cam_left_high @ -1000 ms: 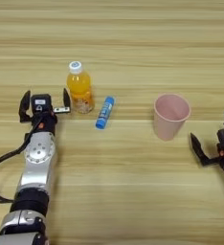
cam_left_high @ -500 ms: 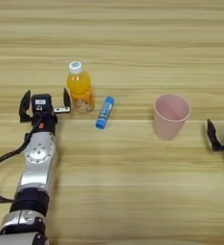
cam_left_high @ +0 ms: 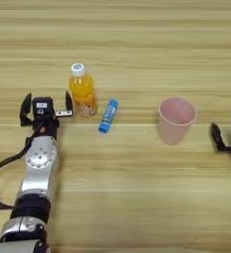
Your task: Move the objects on the table
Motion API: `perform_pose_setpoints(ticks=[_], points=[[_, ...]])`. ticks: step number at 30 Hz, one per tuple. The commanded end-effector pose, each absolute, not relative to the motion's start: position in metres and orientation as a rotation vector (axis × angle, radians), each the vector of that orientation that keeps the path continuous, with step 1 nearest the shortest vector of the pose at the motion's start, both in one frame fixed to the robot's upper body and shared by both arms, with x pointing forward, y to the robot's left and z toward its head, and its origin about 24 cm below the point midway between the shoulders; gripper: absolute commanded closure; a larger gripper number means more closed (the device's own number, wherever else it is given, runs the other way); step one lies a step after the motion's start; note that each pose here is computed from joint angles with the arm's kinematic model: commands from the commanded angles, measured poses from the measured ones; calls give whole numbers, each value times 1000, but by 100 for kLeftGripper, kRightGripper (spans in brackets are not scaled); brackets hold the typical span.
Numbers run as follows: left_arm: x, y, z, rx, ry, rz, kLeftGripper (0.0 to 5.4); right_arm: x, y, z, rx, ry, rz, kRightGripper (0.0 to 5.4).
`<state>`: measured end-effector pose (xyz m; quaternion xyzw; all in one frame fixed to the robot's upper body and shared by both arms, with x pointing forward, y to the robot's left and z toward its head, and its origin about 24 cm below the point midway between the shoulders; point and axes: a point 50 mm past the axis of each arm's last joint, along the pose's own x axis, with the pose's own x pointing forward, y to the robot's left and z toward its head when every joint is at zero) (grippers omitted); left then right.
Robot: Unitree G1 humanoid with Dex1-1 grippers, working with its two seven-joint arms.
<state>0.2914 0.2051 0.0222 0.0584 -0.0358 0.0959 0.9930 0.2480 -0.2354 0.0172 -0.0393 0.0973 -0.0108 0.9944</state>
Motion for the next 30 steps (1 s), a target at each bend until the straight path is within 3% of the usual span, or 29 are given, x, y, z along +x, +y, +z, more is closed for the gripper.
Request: perform_pose_setpoints(ticks=[1, 11, 18, 30], points=[[294, 206, 24, 126, -76, 190, 0, 252, -240, 15, -40, 206, -44, 4], [294, 207, 24, 126, -76, 190, 0, 252, -240, 11, -35, 227, -47, 4], [294, 207, 24, 125, -76, 189, 0, 252, -240, 1, 42, 292, -49, 4], [294, 206, 24, 125, -75, 189, 0, 251, -238, -7, 86, 349, -33, 133]])
